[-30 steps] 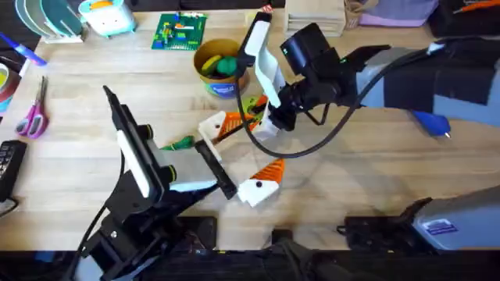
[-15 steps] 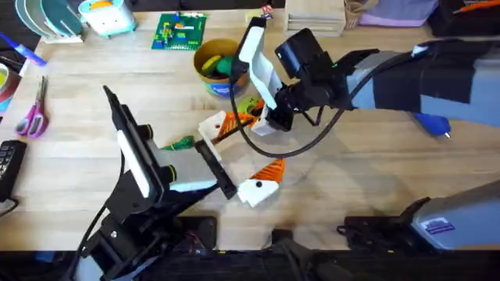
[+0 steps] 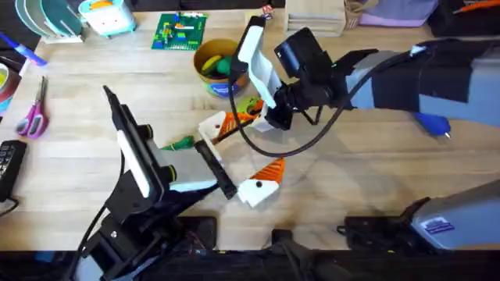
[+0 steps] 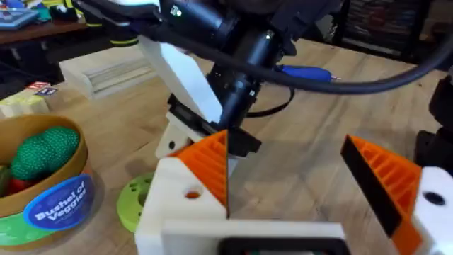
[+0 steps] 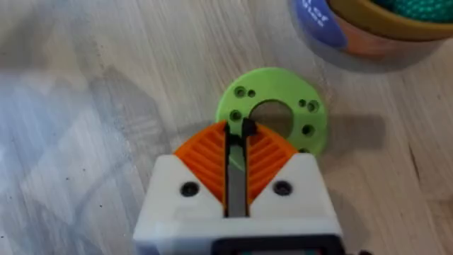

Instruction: Pick up the gripper from the table and insert it into the empty holder that is missing its gripper. Then pick up a screw, insert it into the mounting hole, and use the screwdriver to tighten it. Finally, clean up the table by picking up the vegetable and placing it into the bucket.

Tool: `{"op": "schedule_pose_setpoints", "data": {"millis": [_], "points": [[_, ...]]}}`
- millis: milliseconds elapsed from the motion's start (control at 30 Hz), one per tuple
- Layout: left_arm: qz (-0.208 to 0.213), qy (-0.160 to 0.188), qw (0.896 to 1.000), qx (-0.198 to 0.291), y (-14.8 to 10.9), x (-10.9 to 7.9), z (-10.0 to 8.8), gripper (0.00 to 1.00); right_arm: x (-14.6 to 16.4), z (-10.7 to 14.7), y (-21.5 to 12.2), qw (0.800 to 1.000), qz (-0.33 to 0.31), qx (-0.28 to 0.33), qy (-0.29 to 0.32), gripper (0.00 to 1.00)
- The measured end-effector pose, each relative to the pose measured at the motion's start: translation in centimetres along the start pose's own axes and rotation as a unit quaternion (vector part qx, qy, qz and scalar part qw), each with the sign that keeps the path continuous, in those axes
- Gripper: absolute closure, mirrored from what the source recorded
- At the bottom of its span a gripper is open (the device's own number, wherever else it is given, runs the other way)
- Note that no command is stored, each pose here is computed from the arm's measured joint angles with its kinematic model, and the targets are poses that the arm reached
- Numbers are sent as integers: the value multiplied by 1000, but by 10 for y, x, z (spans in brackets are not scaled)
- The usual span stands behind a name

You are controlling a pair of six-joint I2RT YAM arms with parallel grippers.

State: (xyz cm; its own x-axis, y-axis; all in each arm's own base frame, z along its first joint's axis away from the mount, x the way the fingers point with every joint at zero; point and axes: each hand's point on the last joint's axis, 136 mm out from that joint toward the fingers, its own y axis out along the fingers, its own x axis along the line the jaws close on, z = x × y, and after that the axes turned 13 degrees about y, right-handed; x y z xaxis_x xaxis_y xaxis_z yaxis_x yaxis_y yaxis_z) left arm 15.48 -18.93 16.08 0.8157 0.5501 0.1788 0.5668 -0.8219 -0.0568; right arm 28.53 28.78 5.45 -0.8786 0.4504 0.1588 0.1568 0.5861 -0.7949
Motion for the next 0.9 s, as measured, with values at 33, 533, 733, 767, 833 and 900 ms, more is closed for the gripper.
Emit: {"op": "schedule_pose_setpoints", "data": {"millis": [33, 533, 733, 767, 833, 900], "points": [[0, 0, 1000, 0, 0, 0, 0, 8, 0, 0, 0, 1000, 0, 0, 0, 887], [0, 0, 1000, 0, 0, 0, 0, 8, -8, 0, -5, 1000, 8, -4, 7, 994], [0, 0, 1000, 0, 0, 0, 0, 8, -28, -24, -50, 997, 47, -60, 9, 994], [0, 0, 1000, 0, 0, 0, 0, 8, -30, -29, -58, 996, 54, -70, 8, 994], [0, 0, 1000, 0, 0, 0, 0, 8, -28, -41, -83, 993, 67, -97, -1, 994], [0, 0, 1000, 0, 0, 0, 0, 8, -24, -43, -91, 993, 68, -101, -3, 994]]}}
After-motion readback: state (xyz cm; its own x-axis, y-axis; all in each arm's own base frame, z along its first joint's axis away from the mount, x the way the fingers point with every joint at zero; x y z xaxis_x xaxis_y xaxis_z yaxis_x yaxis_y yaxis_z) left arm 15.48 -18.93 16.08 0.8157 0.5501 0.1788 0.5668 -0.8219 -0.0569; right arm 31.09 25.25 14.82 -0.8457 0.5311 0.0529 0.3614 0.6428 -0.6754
